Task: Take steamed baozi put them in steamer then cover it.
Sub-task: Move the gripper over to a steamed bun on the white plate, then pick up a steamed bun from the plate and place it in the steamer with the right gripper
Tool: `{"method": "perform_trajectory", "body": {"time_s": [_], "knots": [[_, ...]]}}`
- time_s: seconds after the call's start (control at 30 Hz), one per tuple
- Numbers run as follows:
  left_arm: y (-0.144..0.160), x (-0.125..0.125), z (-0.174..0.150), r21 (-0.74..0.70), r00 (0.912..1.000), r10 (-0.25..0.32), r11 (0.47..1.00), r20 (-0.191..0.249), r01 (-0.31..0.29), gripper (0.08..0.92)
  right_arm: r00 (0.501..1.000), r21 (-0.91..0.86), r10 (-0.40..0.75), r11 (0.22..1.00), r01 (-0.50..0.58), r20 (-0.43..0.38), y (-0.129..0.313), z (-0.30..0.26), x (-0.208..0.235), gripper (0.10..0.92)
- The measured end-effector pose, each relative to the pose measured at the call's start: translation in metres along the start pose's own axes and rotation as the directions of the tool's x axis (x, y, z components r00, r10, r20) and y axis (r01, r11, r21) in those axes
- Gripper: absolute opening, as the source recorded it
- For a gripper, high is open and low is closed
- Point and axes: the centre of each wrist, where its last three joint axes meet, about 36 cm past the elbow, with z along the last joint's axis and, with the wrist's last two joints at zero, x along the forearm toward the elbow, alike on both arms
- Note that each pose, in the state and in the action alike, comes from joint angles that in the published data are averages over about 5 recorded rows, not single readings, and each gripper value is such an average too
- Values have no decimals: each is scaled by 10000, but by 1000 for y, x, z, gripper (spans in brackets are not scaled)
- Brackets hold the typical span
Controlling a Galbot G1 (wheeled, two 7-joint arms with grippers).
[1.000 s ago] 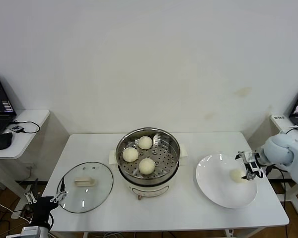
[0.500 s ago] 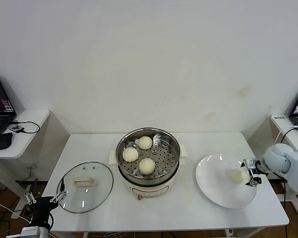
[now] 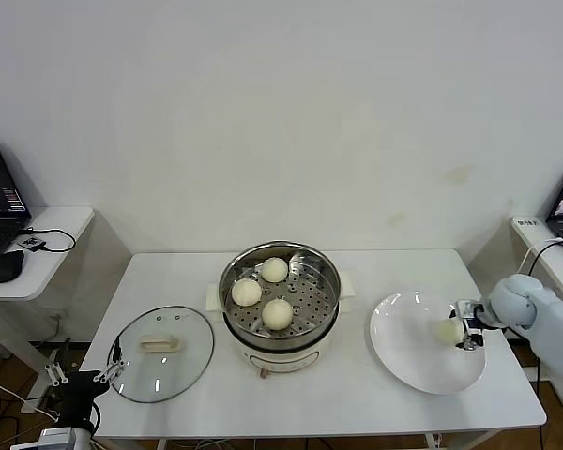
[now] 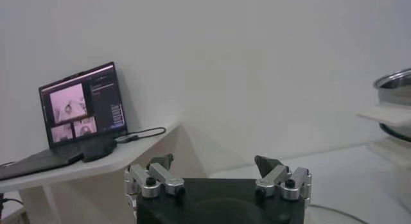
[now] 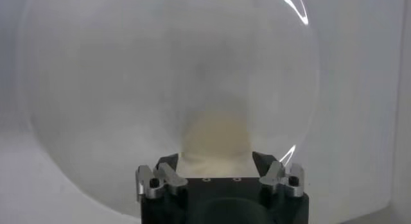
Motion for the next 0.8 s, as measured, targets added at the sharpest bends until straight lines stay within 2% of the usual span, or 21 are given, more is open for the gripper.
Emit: {"method": "perform_trajectory", "body": {"time_s": [0.5, 0.8], "knots": [[0, 1, 0, 6, 10000, -8, 10000, -12, 8, 823, 10000, -82, -49, 10000, 50, 47, -5, -2, 3, 560], [-1, -1, -3, 33, 9999, 32, 10000, 98, -33, 823, 9996, -40, 239, 9997, -239, 153, -20, -2, 38, 551]]}}
